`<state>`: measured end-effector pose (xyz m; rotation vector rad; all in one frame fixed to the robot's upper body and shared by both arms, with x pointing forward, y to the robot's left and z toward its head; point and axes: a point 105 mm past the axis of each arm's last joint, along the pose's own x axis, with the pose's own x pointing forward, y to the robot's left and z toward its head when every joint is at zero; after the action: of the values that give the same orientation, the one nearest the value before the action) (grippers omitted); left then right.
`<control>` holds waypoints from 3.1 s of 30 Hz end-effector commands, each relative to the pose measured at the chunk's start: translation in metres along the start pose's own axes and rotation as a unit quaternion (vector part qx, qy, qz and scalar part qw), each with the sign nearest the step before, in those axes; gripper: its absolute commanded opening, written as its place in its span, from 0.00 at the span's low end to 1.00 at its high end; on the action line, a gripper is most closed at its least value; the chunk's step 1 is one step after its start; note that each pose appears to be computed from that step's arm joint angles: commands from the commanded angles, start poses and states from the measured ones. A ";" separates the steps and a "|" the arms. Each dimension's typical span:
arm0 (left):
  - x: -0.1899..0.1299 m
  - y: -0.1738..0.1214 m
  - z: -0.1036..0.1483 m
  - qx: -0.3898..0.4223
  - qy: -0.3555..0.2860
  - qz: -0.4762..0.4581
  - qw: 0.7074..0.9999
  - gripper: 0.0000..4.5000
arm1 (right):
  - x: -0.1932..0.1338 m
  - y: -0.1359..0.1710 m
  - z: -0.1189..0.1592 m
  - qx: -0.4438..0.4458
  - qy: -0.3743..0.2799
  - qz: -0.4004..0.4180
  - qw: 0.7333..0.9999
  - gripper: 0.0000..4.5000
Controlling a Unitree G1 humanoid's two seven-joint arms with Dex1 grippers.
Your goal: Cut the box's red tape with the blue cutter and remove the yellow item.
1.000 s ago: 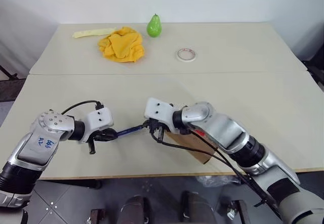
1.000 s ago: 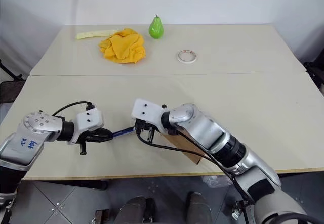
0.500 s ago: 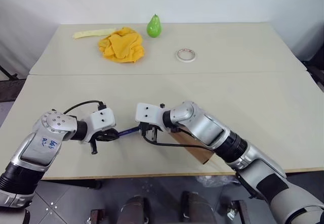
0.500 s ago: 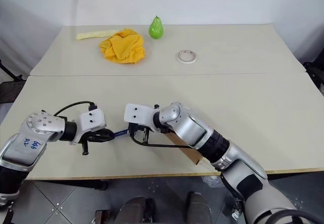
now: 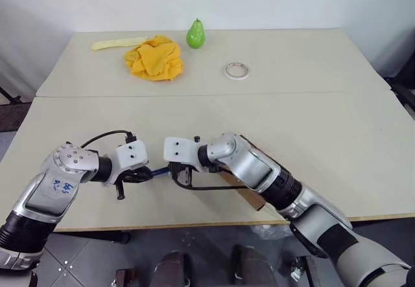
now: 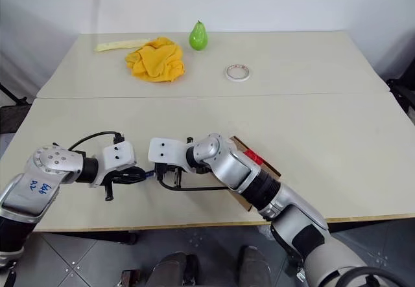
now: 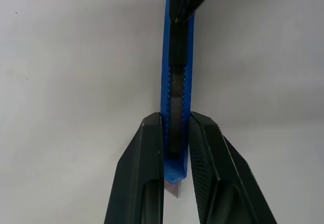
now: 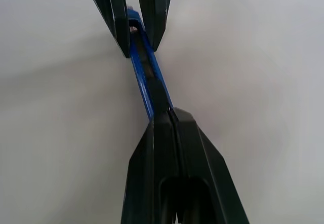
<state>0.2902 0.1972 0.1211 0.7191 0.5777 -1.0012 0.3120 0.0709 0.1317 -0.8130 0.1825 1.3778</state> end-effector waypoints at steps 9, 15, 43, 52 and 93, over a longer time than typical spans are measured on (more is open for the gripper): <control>0.015 -0.015 -0.006 -0.014 0.001 -0.038 0.999 0.09 | 0.006 0.007 0.020 0.006 -0.044 0.009 0.999 0.01; 0.014 0.006 0.007 0.019 -0.056 0.020 0.998 0.09 | -0.049 -0.031 0.029 0.084 -0.101 -0.070 0.989 0.01; 0.023 0.058 0.115 0.265 -0.332 0.303 0.853 0.09 | -0.171 -0.102 0.013 0.403 -0.102 -0.140 0.899 1.00; 0.021 0.058 0.118 0.254 -0.338 0.309 0.852 0.09 | -0.150 -0.103 0.010 0.410 -0.093 -0.120 0.899 0.96; -0.003 -0.014 0.105 -0.190 -0.401 -0.084 0.892 1.00 | -0.253 -0.077 0.018 0.310 -0.167 -0.244 0.904 0.03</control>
<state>0.2995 0.1215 0.1832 -0.1130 0.0801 -1.1440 0.3291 -0.1084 0.3009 -0.0435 0.2077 0.8977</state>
